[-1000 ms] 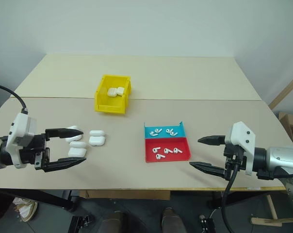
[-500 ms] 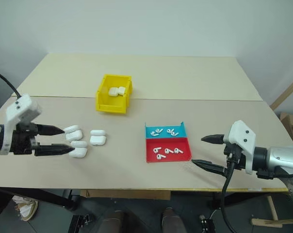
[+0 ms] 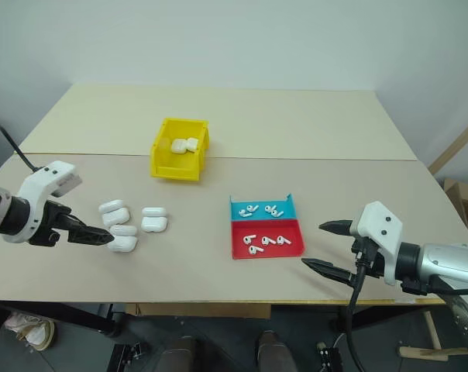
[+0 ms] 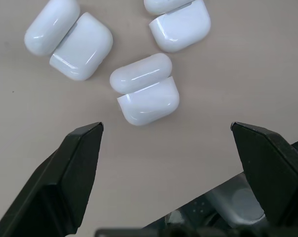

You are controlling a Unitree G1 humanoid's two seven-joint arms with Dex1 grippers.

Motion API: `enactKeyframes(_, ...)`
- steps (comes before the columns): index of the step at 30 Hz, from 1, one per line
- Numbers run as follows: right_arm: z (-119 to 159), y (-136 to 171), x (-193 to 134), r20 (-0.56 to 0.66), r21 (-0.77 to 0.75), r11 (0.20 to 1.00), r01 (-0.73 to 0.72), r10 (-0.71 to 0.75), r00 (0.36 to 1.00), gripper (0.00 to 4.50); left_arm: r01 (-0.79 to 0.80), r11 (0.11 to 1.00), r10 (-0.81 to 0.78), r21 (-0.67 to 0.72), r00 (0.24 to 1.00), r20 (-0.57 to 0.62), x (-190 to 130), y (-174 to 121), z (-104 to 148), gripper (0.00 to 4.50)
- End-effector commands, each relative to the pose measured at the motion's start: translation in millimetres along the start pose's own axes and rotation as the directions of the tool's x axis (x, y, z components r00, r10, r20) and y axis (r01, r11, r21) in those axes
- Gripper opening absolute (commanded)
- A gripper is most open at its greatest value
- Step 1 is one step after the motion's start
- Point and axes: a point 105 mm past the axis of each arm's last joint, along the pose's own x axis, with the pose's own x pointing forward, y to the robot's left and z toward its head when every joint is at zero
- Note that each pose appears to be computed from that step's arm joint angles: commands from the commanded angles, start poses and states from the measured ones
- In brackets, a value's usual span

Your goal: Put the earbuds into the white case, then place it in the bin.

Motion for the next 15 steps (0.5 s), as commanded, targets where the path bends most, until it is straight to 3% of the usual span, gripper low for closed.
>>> enactKeyframes(1, 11.1, -0.7, -2.0, 0.019, -0.043, 0.999, -0.004, 0.005, 1.000, 4.47, 0.014, 0.997, -0.017, -0.077, 0.999, -0.039, 3.9, -0.8, 0.0, 4.50)
enactKeyframes(7, 14.6, -4.8, -2.3, 0.010, -0.047, 0.999, -0.021, 0.021, 1.000, 4.47, -0.089, 0.974, 0.073, -0.209, 0.994, -0.086, 25.2, 5.6, -2.8, 4.50)
enactKeyframes(15, 17.1, -6.1, -6.5, -0.004, -0.055, 0.998, -0.038, 0.038, 0.999, 4.47, -0.108, 0.967, 0.099, -0.229, 0.994, -0.053, 42.8, 2.8, 10.0, 4.50)
